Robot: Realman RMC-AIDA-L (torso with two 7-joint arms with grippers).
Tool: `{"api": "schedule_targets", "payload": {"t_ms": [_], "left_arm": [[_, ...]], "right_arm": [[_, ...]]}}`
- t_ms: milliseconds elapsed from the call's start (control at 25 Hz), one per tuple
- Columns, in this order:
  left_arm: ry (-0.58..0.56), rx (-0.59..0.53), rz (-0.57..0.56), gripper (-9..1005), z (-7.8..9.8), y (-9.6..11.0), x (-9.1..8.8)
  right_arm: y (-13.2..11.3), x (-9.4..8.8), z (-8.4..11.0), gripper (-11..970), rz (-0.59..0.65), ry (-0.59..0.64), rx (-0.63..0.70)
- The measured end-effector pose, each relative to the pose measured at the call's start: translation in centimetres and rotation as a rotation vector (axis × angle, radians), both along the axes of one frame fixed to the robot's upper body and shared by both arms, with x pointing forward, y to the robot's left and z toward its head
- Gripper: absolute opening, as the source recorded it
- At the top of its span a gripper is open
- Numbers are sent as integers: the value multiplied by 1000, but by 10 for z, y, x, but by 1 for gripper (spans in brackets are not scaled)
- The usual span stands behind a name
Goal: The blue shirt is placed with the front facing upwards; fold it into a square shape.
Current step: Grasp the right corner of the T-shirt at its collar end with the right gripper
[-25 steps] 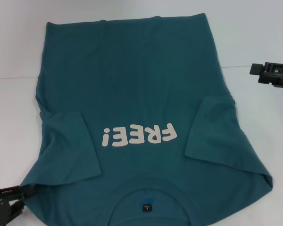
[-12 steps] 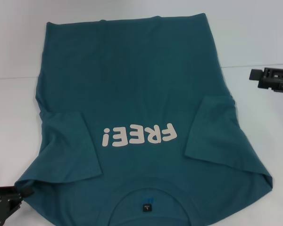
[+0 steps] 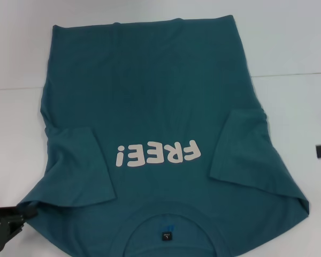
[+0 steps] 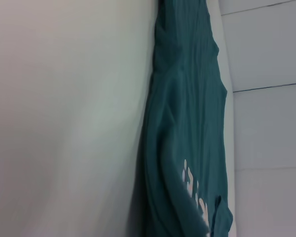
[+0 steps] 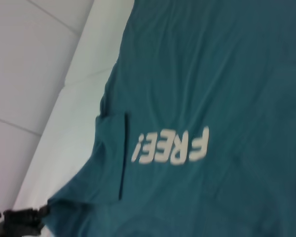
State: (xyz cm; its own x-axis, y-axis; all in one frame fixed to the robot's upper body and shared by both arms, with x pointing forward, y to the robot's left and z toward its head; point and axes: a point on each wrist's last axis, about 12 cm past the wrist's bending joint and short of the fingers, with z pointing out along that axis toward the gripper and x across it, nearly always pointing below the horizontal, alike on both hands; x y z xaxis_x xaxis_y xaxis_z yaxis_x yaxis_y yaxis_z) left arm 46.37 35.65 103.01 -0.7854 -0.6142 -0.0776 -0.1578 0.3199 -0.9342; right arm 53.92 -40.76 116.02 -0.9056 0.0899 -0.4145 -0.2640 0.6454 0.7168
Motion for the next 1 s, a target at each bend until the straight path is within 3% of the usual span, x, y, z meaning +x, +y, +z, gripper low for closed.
{"api": "schedule_targets", "payload": {"t_ms": [360, 1000], "left_arm": [[-16, 10, -8, 22, 1, -4, 7], [-18, 12, -10, 24, 0, -5, 6]], "right_arm": [[-12, -19, -22, 700, -47, 170, -73], [-10, -24, -48, 701, -93, 181, -112]]}}
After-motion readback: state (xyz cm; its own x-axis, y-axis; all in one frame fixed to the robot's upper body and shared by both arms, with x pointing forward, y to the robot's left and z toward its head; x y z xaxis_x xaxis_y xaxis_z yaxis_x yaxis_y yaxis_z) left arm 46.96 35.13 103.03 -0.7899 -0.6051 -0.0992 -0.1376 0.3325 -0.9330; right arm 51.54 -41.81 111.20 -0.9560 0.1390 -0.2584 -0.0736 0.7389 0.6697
